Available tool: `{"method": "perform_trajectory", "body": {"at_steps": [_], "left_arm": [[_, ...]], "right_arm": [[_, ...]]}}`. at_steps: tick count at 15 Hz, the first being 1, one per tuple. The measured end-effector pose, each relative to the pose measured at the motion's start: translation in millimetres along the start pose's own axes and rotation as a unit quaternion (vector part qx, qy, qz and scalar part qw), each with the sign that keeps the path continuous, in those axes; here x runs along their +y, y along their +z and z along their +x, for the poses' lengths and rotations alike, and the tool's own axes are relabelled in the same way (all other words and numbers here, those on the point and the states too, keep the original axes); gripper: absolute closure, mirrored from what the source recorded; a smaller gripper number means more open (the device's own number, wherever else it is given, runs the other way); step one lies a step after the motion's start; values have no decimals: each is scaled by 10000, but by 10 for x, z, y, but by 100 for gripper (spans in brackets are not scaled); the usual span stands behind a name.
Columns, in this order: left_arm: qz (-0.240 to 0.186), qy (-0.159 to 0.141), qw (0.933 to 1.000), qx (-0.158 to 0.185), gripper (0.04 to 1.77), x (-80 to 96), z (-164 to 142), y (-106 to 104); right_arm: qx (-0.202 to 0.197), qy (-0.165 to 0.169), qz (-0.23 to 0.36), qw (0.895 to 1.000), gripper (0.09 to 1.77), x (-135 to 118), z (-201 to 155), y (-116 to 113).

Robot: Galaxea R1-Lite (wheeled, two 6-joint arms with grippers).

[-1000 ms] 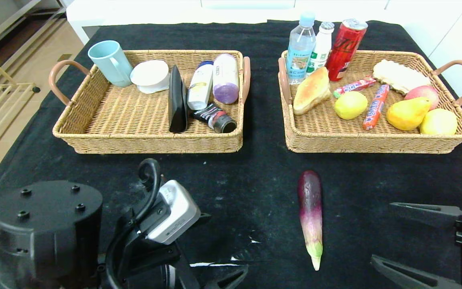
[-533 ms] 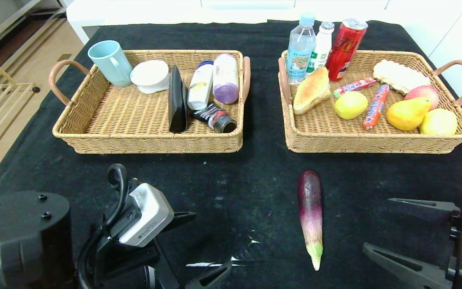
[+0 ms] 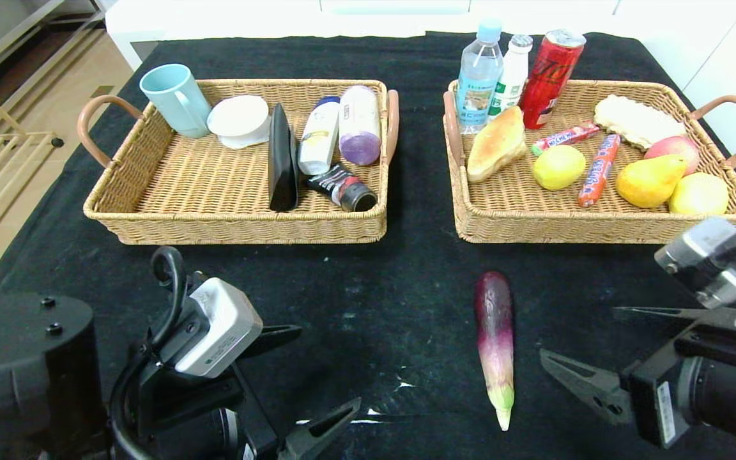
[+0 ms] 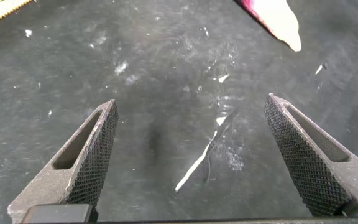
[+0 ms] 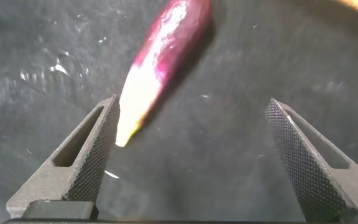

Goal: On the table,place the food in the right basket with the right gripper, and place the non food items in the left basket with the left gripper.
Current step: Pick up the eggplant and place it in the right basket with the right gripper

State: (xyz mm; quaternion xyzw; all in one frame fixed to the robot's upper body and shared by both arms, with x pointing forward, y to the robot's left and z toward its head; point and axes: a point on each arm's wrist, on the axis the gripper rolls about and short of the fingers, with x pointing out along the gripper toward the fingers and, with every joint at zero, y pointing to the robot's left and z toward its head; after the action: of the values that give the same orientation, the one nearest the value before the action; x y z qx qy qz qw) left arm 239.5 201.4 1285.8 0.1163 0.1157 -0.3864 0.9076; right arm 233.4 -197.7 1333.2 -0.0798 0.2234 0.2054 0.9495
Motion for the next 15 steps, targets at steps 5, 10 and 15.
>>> {"method": "perform_trajectory", "body": {"at_steps": [5, 10, 15], "left_arm": [[22, 67, 9998, -177, 10, 19, -71, 58], [38, 99, 9991, -402, 10, 22, -162, 128], [43, 117, 9987, -495, 9, 26, -195, 162]], "right_arm": [[296, -451, 830, 9951, 15, 306, 349, 224], [344, -1012, 854, 9906, 15, 505, 724, 271], [530, -1171, 893, 9877, 15, 570, 935, 189]]}}
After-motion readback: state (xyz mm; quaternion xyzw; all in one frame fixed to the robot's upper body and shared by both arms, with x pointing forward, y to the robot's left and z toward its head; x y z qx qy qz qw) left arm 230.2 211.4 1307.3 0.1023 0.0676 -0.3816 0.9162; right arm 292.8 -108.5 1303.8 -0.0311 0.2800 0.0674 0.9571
